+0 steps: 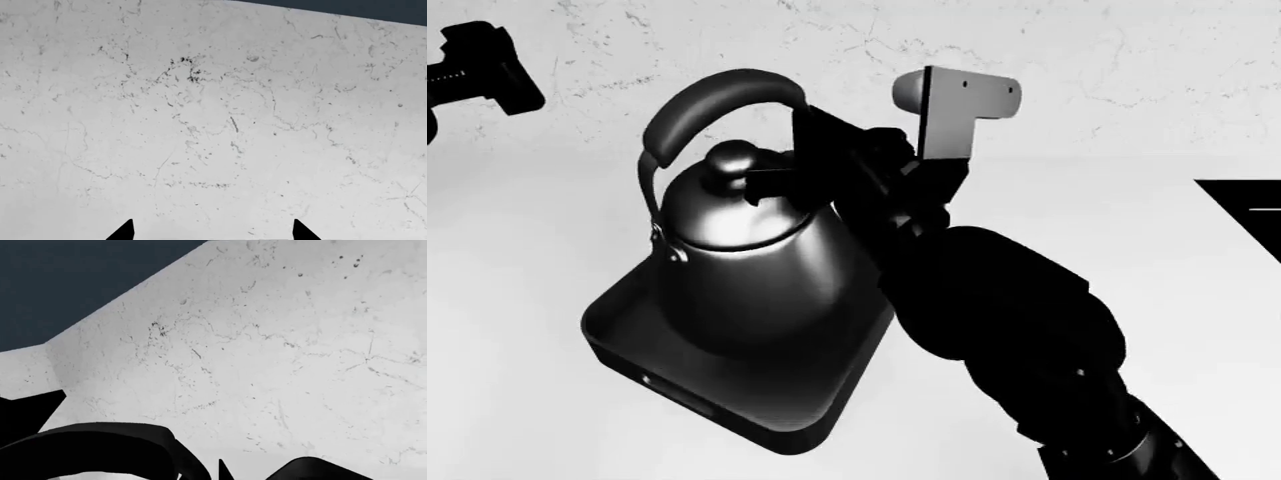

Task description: Pick the kettle from the counter and place it on the tray. Then pick the mug from the cabinet and place it on the tray. Then close the cabinet doors.

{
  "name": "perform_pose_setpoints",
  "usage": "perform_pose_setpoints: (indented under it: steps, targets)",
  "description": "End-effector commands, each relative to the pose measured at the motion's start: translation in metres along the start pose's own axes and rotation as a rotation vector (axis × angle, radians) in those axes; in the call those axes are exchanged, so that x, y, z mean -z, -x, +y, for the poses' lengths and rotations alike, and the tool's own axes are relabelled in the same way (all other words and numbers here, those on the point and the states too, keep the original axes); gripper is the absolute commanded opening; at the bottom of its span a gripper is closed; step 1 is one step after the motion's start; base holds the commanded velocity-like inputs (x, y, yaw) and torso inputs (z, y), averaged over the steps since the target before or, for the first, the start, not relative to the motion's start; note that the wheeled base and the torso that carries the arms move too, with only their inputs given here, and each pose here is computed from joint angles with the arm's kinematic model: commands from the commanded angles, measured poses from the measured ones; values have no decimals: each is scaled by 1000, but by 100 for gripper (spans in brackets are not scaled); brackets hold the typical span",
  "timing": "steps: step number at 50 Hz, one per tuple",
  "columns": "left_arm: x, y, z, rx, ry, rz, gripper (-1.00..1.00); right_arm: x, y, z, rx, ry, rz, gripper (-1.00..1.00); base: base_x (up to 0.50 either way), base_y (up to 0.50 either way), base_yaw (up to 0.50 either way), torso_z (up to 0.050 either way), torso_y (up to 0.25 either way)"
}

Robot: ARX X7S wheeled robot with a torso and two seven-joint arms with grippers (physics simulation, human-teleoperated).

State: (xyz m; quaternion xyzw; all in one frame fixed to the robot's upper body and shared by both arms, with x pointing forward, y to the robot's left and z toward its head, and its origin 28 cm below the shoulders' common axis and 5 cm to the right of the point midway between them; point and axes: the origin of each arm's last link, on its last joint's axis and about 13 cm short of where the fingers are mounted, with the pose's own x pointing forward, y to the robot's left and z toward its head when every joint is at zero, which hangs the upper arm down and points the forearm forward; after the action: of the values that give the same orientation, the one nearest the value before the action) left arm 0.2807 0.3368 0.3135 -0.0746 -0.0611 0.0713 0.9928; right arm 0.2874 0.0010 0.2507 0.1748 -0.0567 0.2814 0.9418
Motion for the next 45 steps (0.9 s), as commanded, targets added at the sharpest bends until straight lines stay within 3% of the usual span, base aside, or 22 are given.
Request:
perform_pose_setpoints:
  steps: [1, 45]
  targets:
    - [4, -1, 5, -14, 12, 5, 100, -1, -8, -8, 1, -4, -68, -100, 0, 0, 0, 0, 0]
    - [11, 0, 12, -36, 40, 14, 100, 44, -8, -21, 37, 10, 63, -100, 0, 0, 0, 1, 1]
